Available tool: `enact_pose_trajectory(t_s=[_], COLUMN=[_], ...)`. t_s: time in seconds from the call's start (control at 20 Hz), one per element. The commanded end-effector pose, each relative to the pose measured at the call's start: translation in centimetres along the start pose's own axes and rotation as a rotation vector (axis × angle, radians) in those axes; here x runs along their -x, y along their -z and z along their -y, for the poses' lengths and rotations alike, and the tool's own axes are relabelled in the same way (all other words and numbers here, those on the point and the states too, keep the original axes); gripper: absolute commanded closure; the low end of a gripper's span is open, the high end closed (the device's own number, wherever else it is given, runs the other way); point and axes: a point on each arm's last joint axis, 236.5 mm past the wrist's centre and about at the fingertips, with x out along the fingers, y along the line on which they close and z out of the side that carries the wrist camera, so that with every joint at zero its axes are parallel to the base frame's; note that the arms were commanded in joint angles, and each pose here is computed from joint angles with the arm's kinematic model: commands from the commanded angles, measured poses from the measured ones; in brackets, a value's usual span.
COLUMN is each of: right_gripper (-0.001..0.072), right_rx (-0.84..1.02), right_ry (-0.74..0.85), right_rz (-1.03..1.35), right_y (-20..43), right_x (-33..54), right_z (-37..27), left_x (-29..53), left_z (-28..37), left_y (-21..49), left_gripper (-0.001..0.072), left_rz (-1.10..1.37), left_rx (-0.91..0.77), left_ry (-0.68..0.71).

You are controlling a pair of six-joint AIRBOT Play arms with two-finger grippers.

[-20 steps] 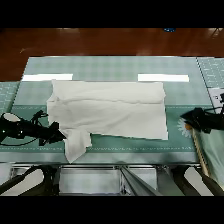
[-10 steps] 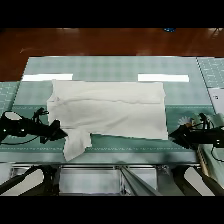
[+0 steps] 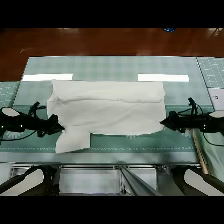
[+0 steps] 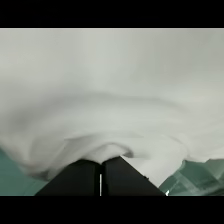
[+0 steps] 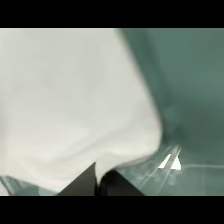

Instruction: Fold the shirts.

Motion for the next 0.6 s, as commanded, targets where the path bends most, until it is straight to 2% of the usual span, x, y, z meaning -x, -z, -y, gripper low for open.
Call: enact_pose_trajectory(t_s=[0.0,0.25,0.55], right_gripper=[0.0685,0.0685,0.0685], right_rx=[0.128,0.186,0.172], right_ry=[-0.052,-0.06,-0.069], right_rz=[0.025,0.122,0.136], right_y=[-2.7,-8.6,-14.4], right_x=[2.3,4.7,1.5], right_z=[-4.1,-7.3,-8.9], left_x=[2.9,7.9,6.8], left_z=[3.4,8.8,14.3], left_y=[-3.7,-11.4,-18.5], left_gripper=[0.0684,0.0684,0.0684], left_rz=[0.1,0.286,0.248], left_rx=[-0.038,-0.108,-0.175], left_ry=[0.068,0.153,0.174])
